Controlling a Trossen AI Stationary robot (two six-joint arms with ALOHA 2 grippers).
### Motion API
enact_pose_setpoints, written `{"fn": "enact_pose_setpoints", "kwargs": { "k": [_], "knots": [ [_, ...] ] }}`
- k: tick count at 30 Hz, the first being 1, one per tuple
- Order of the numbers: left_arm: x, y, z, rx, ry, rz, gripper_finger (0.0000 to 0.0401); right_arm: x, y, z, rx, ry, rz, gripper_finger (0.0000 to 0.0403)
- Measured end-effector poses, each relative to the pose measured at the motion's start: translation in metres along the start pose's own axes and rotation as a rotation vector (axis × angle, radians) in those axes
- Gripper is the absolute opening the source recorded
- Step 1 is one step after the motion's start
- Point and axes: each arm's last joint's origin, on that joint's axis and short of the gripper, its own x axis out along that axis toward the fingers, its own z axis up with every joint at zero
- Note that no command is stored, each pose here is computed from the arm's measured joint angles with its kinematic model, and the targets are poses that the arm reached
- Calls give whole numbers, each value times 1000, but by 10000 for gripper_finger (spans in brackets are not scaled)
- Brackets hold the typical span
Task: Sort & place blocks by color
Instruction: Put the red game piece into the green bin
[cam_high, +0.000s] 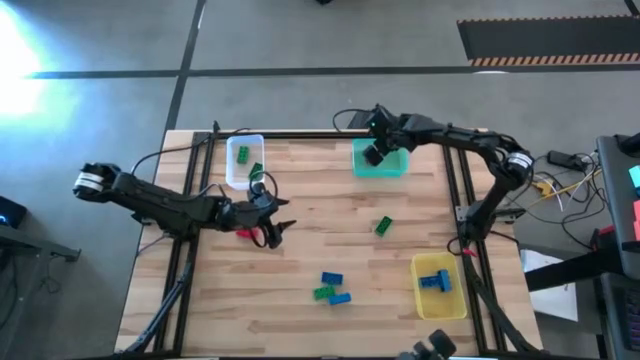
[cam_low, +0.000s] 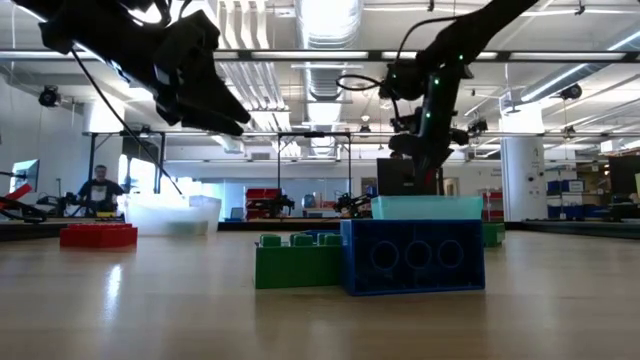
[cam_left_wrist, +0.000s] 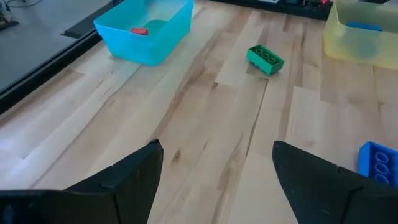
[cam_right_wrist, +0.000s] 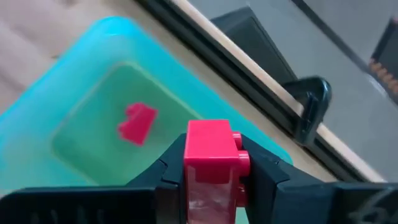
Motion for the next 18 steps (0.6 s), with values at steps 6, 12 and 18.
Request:
{"fn": "enact_pose_setpoints", "kwargs": {
  "k": [6, 12, 18],
  "knots": [
    [4, -1, -3, 7, 16, 5, 285, 8, -3, 0, 17, 24, 6, 169],
    [5, -1, -4, -1, 26, 7, 285, 4, -1, 0, 24, 14, 12, 201],
    [4, 2, -14, -73, 120, 34, 285, -10, 19, -3, -3, -9, 94, 189]
  ]
}}
